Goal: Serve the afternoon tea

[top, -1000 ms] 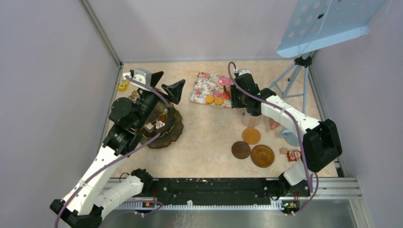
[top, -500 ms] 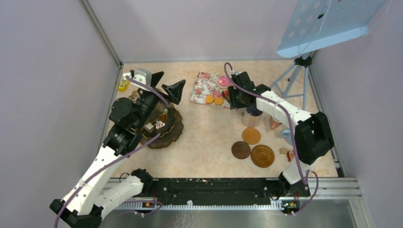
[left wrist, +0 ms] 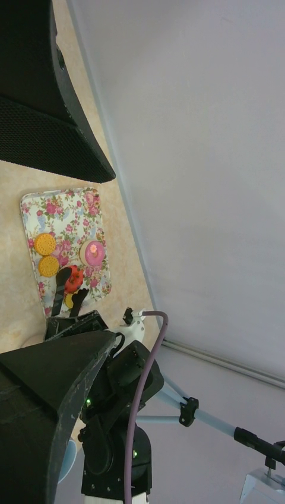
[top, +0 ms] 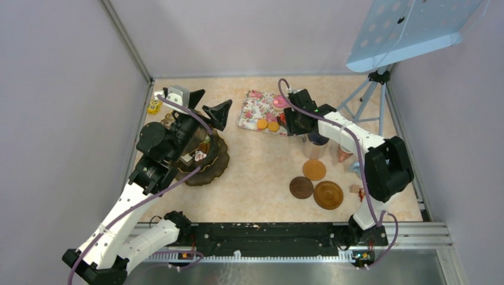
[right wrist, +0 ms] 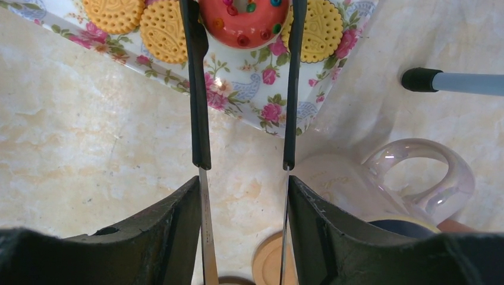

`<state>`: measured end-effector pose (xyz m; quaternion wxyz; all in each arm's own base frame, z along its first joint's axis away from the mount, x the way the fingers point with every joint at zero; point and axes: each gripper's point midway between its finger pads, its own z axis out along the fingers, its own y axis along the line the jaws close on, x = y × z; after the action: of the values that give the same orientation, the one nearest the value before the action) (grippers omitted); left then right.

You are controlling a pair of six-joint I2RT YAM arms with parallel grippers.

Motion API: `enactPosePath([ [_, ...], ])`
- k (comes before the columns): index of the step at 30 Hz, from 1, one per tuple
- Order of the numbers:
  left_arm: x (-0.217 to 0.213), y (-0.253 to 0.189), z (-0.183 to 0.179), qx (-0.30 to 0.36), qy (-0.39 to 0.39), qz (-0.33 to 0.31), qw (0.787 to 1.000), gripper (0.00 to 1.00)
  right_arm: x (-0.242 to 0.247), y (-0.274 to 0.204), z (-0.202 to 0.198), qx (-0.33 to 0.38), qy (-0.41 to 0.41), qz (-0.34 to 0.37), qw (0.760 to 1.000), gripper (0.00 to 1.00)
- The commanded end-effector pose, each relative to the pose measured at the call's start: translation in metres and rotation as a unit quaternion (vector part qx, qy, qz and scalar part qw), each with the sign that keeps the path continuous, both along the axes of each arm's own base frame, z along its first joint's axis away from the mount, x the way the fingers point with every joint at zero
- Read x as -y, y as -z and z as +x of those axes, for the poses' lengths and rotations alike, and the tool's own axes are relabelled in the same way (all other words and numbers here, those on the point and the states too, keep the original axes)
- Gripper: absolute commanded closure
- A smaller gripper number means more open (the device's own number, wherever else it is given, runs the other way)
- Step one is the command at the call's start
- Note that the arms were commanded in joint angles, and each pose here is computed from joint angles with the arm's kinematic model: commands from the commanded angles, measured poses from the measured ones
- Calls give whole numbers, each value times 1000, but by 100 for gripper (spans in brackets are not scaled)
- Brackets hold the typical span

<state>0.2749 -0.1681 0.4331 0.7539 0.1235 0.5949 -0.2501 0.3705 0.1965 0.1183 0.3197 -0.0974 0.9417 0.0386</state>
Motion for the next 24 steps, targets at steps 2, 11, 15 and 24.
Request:
enactPosePath([
  [2,-2,-12,-4,21,-1,-14,1000,1,-3,-8,23,23,5,11,1000,48],
  [11,-2,-12,-4,20,-1,-14,1000,1,-6,-5,25,22,-2,17,1000,56],
  [15,-2,-11,-3,19,-1,-13,1000,1,-6,-22,24,51,-9,30,998,67],
  [24,-2,-11,-3,19,-2,-13,1000,1,-14,-68,-2,125,-76,95,985,73],
])
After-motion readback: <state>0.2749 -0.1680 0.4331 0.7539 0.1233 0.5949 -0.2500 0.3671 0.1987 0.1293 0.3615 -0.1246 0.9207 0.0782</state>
